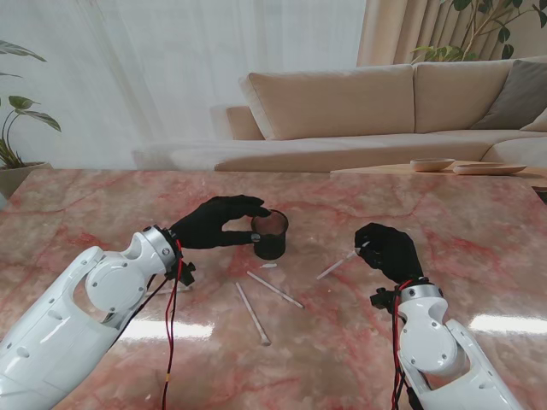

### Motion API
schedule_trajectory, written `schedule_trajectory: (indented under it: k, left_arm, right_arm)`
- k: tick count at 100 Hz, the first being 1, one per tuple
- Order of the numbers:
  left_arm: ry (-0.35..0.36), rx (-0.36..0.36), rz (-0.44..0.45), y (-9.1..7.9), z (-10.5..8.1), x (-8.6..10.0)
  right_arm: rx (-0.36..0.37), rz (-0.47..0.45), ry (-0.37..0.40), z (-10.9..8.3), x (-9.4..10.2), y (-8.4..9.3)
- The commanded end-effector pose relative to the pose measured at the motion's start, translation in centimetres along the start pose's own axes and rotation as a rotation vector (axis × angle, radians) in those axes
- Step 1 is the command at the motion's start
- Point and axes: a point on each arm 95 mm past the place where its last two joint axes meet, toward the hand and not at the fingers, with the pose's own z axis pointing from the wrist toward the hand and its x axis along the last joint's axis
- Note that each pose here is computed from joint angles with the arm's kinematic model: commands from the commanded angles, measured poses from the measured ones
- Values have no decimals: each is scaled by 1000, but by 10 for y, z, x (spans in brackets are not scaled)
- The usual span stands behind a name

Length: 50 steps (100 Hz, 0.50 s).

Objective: Insert makeup brushes into the holder

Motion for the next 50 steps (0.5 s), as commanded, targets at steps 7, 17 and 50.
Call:
schedule_trajectory:
  k: [7, 17, 50]
  left_arm:
    - [-8, -14, -15, 6, 3, -1]
    - [-4, -21, -16, 9, 5, 0]
    - [13, -51, -5, 19, 20, 9]
  right_arm:
    - [8, 58, -1, -5, 7, -5]
    - [9, 129, -10, -8, 13, -7]
    - [1, 266, 0, -16, 26, -9]
